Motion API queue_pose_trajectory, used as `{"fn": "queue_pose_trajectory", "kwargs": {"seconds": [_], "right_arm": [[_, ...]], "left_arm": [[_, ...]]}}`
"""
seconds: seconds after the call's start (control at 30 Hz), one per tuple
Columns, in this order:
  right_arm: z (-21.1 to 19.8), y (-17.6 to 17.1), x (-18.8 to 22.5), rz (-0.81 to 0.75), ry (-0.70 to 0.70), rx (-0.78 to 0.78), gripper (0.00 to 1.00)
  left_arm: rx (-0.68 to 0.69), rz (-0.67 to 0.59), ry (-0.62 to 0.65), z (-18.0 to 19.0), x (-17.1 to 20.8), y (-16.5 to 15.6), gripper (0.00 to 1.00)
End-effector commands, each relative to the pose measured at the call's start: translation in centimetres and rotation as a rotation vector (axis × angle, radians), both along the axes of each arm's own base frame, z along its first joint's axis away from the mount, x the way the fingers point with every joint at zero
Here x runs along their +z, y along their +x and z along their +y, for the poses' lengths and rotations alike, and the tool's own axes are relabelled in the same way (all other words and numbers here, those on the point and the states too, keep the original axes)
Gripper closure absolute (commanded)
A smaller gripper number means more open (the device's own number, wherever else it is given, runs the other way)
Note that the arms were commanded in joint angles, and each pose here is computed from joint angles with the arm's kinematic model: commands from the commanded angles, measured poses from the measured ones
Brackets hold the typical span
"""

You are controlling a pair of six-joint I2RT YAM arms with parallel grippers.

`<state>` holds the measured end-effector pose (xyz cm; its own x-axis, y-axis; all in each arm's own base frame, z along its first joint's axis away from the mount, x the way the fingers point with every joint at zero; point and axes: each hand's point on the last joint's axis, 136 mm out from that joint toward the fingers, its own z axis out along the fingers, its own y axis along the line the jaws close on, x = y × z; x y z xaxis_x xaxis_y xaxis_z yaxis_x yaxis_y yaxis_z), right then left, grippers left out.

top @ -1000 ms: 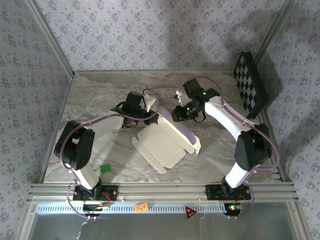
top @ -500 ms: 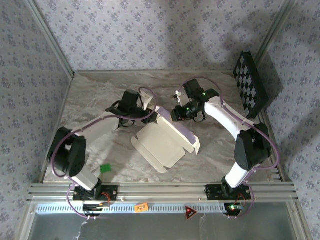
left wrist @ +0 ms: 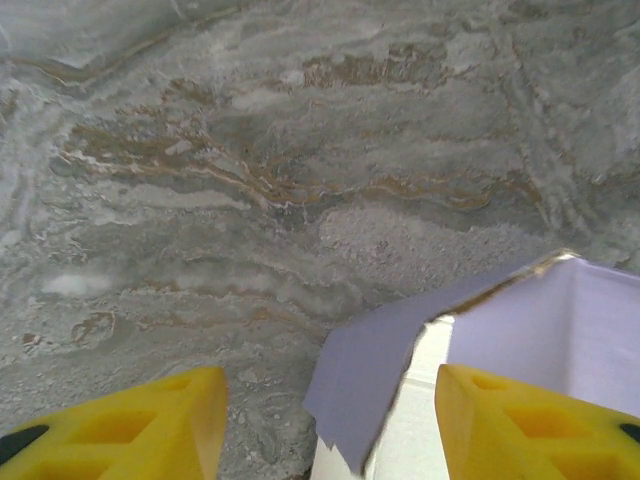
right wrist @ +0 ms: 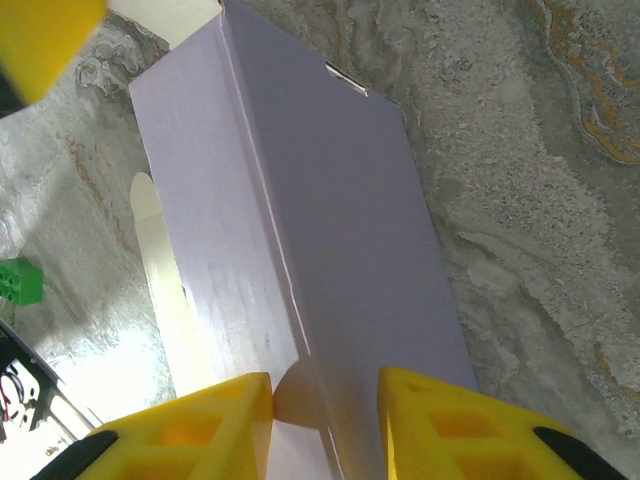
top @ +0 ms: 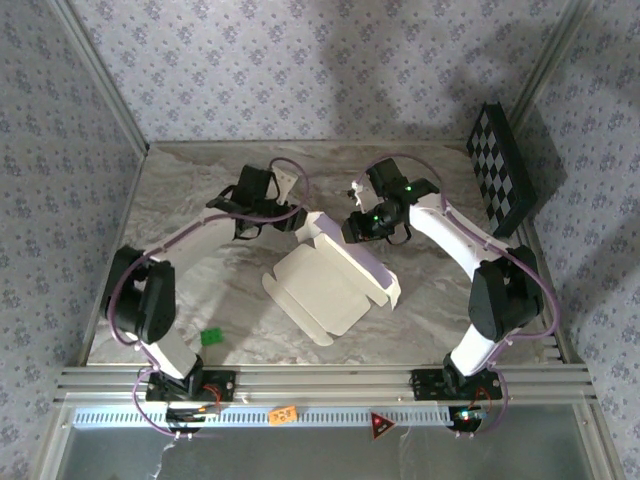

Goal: Fold the paper box

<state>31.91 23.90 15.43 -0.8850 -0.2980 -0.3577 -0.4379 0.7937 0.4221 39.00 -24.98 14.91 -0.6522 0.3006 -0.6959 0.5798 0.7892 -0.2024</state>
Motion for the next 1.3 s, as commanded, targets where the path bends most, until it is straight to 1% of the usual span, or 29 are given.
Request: {"fn": "queue_pose_trajectory", "kwargs": {"seconds": [0.0, 0.03, 0.1, 0.13, 0.2, 0.23, 0.33, 0.6, 0.8, 1.27], "right_arm": [[-0.6, -0.5, -1.3, 0.043, -0.024, -0.015, 0.66], [-0.6, -0.5, -1.3, 0.041, -0.024, -0.015, 0.66], [-0.6, -0.5, -1.3, 0.04, -0.027, -0.017, 0.66], [-0.7, -0.5, -1.4, 0.041, -0.03, -0.021, 0.66], [-0.8, -0.5, -1.5, 0.041, -0.034, -0.022, 0.66], [-0.8, -0.4, -1.5, 0.039, -0.034, -0.023, 0.67], [-0.9, -0.5, -1.7, 0.041, -0.04, -0.027, 0.67], [-1.1, -0.4, -2.0, 0.042, -0.049, -0.033, 0.69], [-1.8, -0.1, -2.2, 0.037, -0.079, -0.042, 0.69], [-3.0, 1.6, -1.8, 0.043, -0.027, -0.07, 0.7]], "left_arm": [[-0.054, 0.045, 0.01, -0.7, -0.7, -0.2, 0.44], [-0.058, 0.052, 0.011, -0.9, -0.9, -0.2, 0.48], [-0.067, 0.062, 0.005, -1.1, -0.9, -0.2, 0.58], [-0.073, 0.063, -0.002, -1.3, -0.7, -0.2, 0.64], [-0.082, 0.055, -0.016, -1.6, 0.0, -0.4, 0.72], [-0.087, 0.049, -0.022, -1.8, 0.4, -0.6, 0.75], [-0.098, 0.043, -0.035, -2.2, 1.2, -0.9, 0.81], [-0.079, 0.083, -0.086, -2.8, 2.2, -1.5, 0.85], [-0.057, 0.123, -0.134, -3.5, 2.7, -1.2, 0.87], [-0.025, 0.2, -0.162, -5.6, 3.0, 0.1, 0.87]]}}
